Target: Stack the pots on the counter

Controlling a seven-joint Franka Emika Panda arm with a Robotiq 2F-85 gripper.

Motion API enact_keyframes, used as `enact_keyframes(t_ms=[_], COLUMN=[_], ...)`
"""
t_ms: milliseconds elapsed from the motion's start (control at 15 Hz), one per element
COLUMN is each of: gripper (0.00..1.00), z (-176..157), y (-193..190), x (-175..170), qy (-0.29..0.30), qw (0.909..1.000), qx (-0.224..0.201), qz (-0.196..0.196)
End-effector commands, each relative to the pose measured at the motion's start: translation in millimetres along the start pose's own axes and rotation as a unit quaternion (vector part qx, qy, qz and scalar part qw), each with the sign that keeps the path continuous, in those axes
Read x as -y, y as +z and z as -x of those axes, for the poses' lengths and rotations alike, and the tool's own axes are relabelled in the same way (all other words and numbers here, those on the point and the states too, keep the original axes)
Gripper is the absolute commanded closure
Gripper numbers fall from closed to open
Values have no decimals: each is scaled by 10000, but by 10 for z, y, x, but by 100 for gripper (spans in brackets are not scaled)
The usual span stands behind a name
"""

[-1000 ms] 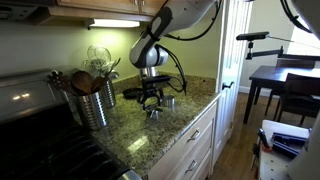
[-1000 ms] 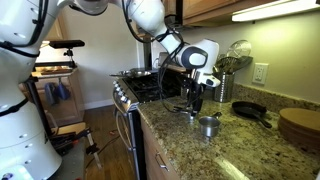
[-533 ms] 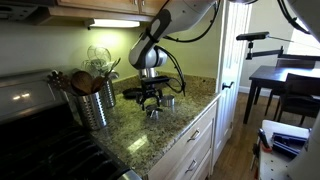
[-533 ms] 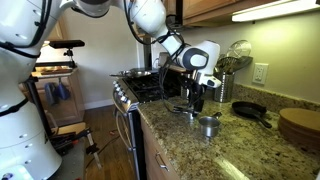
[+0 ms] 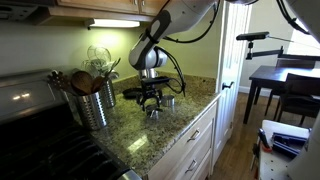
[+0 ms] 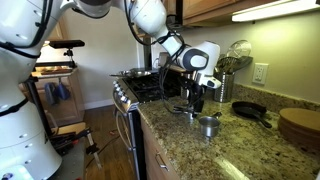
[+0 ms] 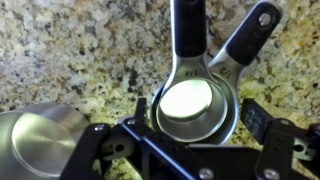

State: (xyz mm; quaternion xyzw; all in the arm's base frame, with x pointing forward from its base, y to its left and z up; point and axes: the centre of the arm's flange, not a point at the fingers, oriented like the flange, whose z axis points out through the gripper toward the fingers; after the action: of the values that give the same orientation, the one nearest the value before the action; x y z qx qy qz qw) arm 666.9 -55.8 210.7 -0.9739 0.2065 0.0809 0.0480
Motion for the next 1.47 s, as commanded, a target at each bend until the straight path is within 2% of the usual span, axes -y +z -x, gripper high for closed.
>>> enact_keyframes(t_ms=[0,67,133,1400], gripper=[33,42,46,46], z=[-19,-18,-16,71], y=[1,-2,-12,-387], x=[-11,-13,-13,-158], qy=[96,97,97,156], qw=[9999,9999,9998,9989], qx=[-109,-111,-118,-282], qz=[91,89,88,347])
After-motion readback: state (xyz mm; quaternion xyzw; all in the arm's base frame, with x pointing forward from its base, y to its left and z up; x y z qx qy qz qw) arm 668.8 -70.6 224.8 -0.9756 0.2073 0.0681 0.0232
